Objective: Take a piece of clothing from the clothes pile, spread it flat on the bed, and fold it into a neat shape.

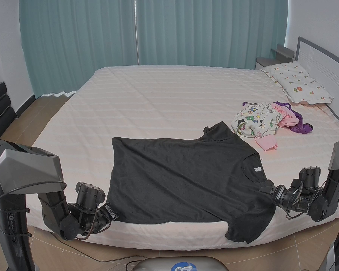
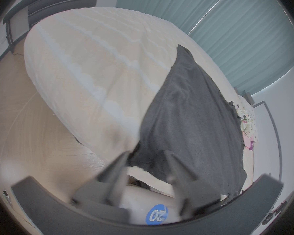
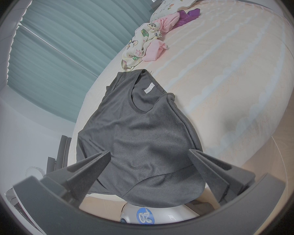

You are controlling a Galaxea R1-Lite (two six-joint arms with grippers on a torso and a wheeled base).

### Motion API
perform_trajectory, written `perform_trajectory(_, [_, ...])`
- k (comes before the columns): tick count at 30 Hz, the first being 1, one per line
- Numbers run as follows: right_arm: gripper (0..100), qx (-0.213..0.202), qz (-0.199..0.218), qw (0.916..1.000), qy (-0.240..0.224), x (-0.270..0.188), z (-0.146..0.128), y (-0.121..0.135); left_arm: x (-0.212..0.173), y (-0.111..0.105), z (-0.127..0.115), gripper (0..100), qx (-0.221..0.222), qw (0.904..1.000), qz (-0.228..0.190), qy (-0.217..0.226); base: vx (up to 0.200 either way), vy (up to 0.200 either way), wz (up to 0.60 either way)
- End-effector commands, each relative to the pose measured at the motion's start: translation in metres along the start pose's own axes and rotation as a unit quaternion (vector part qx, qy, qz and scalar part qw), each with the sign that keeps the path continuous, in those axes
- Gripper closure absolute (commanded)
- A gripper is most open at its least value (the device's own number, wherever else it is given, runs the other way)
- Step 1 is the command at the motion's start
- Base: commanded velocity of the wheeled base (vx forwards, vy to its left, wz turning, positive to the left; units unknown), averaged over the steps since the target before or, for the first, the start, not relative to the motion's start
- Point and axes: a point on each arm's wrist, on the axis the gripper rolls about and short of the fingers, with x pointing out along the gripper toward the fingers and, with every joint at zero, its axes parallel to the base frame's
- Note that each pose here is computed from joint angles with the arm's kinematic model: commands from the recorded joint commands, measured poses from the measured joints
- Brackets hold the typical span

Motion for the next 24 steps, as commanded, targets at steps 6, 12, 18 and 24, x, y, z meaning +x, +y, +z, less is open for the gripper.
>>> perform_trajectory(6, [0, 0.001, -0.004, 1.0, 0.005, 0.002, -0.002, -0.002, -0.007, 0.008, 0.0, 100, -0.007, 0.9998, 0.016, -0.005, 0.0, 0.0, 0.0])
perform_trajectory(12, [0, 0.002, -0.004, 0.9998, 0.017, 0.003, -0.008, -0.001, -0.023, 0.013, 0.006, 100, -0.016, 0.9997, 0.014, -0.012, 0.0, 0.0, 0.0])
perform_trajectory(18, [0, 0.0, -0.004, 0.9999, 0.01, 0.005, -0.004, -0.002, -0.032, 0.012, 0.008, 100, -0.017, 0.9997, 0.003, -0.016, 0.0, 0.0, 0.0])
perform_trajectory(24, [0, -0.01, -0.003, 0.9999, -0.007, 0.015, 0.007, -0.002, -0.028, 0.013, 0.011, 100, -0.025, 0.9996, 0.002, -0.015, 0.0, 0.0, 0.0])
